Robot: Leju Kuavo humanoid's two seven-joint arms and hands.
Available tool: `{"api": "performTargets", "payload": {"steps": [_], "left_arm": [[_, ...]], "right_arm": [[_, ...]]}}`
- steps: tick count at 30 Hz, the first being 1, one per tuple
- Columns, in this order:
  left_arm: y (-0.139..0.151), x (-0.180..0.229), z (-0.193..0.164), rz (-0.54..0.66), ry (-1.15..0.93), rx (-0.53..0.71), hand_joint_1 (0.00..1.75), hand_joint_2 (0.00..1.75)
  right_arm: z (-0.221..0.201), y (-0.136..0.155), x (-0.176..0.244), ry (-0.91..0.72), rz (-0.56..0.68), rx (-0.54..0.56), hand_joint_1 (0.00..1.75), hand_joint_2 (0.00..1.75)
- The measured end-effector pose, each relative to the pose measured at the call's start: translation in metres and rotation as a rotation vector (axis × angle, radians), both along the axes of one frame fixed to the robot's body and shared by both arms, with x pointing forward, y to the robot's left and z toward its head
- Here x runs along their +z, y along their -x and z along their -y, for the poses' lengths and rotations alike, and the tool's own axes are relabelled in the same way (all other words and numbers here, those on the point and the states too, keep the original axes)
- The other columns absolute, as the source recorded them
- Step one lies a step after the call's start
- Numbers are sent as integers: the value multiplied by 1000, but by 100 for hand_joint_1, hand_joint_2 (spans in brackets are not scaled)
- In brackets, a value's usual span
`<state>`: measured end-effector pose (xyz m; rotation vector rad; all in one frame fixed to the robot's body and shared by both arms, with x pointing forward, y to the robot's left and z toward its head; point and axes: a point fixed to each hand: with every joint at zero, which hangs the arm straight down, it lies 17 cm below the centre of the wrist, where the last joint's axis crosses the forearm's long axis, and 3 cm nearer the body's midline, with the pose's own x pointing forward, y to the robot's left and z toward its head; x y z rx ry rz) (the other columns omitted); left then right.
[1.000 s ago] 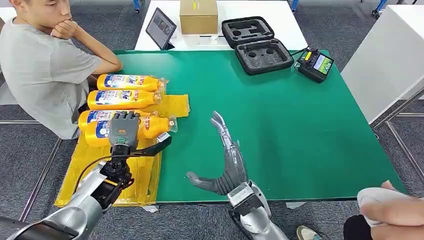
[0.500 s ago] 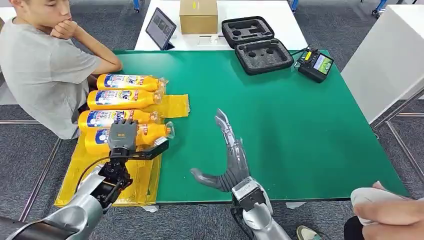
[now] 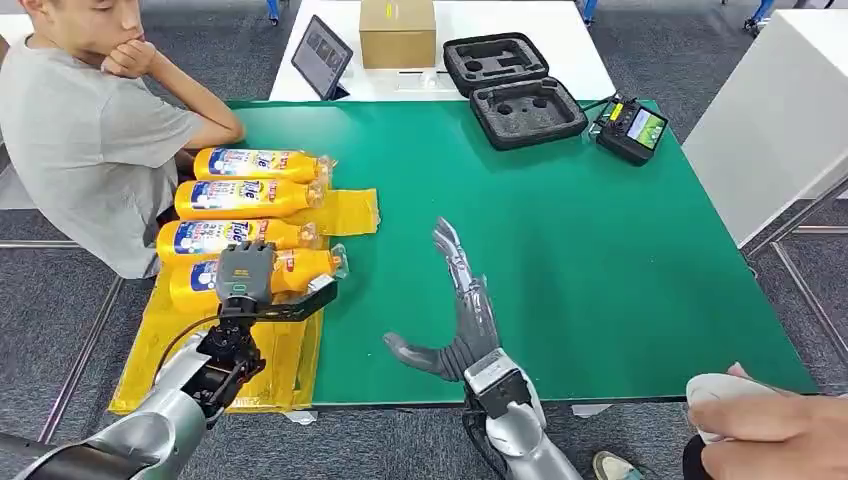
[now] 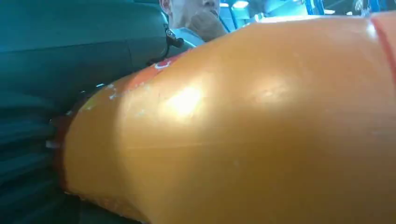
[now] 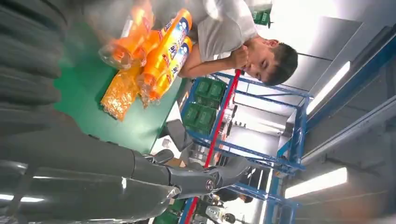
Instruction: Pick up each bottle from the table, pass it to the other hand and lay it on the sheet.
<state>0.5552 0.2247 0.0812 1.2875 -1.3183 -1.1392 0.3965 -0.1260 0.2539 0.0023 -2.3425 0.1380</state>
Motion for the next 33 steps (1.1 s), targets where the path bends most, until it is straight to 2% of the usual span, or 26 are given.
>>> {"api": "performTargets", "payload": {"steps": [6,9,10,15,16,17,19,20,21,33], "left_arm": [[0,-1,0,-5,9,-2,148,175],[1,-9,0,-37,8,-6,129,175],[2,-12,-1,-49,8,-4,141,175],[2,-21,-4,-91,5,5,141,175],[2,-20,-5,-93,5,6,115,175],[1,-21,-5,-95,4,7,73,175],[0,-21,-6,-104,2,12,17,175],[-1,-20,-6,-105,2,14,5,175],[-1,-20,-7,-105,2,16,0,175],[-3,-19,-9,-107,0,29,0,175]], "right_arm": [[-1,-1,0,-5,-3,5,0,175],[0,-4,-1,-9,-8,8,0,175],[0,-5,-1,-9,-10,7,0,175],[1,-9,-5,-21,-26,13,0,175],[1,-10,-6,-21,-29,15,0,175],[0,-11,-7,-20,-32,17,0,175],[0,-12,-9,-22,-40,17,0,175],[0,-13,-10,-24,-43,16,0,175],[0,-14,-11,-26,-47,15,0,175],[2,-17,-22,-29,-78,9,0,175]]}}
